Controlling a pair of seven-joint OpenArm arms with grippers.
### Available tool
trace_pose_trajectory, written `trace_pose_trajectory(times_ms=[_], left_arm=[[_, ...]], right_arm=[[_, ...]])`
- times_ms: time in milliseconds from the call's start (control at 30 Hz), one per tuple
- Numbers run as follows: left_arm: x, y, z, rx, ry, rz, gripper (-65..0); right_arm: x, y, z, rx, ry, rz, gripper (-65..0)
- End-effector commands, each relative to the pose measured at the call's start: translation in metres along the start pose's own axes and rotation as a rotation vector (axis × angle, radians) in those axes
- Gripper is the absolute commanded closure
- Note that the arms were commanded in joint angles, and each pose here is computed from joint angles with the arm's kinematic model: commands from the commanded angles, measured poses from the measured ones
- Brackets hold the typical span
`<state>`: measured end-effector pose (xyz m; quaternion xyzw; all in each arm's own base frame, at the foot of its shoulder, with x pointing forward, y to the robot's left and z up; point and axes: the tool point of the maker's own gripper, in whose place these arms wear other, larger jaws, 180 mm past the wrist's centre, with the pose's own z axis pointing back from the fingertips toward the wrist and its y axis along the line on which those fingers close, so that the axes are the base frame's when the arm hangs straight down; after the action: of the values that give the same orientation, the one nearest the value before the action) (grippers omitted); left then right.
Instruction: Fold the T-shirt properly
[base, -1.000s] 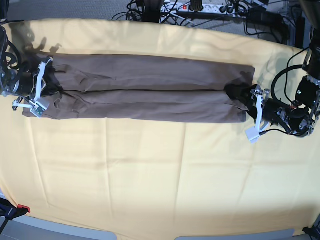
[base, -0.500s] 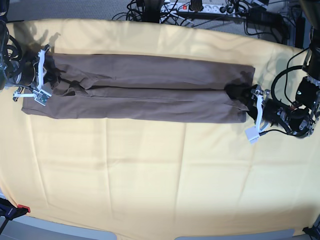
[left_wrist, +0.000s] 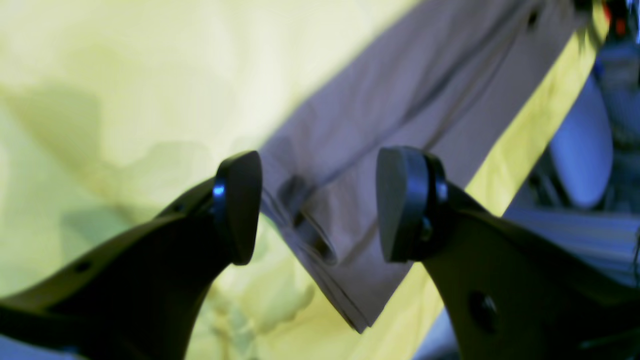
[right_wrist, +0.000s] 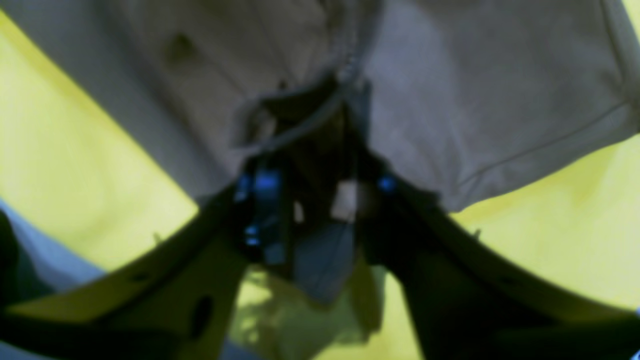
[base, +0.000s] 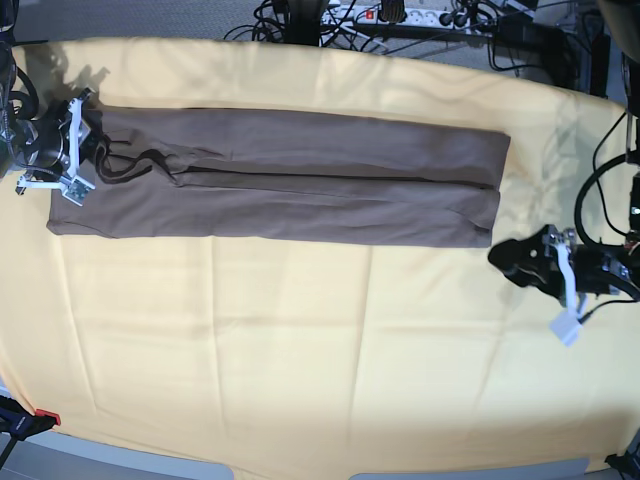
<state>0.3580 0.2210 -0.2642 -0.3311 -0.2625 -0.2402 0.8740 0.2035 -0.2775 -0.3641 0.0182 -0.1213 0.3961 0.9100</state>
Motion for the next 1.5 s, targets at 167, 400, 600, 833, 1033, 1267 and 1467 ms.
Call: trace_pose_trajectory(times_ms=[167,400,600,833,1033,1267,1467], left_arm=[[0.048,0.011,0.059,0.084,-0.204,-0.037,-38.2],[0.056,0.02,0.097,0.16,-0.254,-0.045,-38.2],[0.053,0.022,0.1,0.169,-0.251,-0.038,-38.2],[0.02,0.029,0.079,0.165,-0.181,0.02,-38.2],[-0.024,0.043,0.063,0.207,-0.105,0.084,-38.2],[-0.07,0.049,0.04,0.227,-0.024,0.189,-38.2],[-0.103,0.023,0.006,0.092,0.011,0.266,-38.2]], right_arm=[[0.015,-0.001,0.03,0.0,-0.011,0.064,-28.7],[0.072,-0.013,0.086,-0.057,-0.33,0.048,-28.1],[0.087,-0.032,0.079,-0.129,-0.527,-0.094,0.0],[0.055,-0.03,0.014,-0.088,-0.501,-0.339,0.0],[0.035,-0.018,-0.022,-0.061,-0.44,-0.438,0.0],[0.033,-0.016,-0.025,-0.058,-0.429,-0.445,0.0],[0.033,-0.016,-0.025,-0.057,-0.431,-0.446,0.0]])
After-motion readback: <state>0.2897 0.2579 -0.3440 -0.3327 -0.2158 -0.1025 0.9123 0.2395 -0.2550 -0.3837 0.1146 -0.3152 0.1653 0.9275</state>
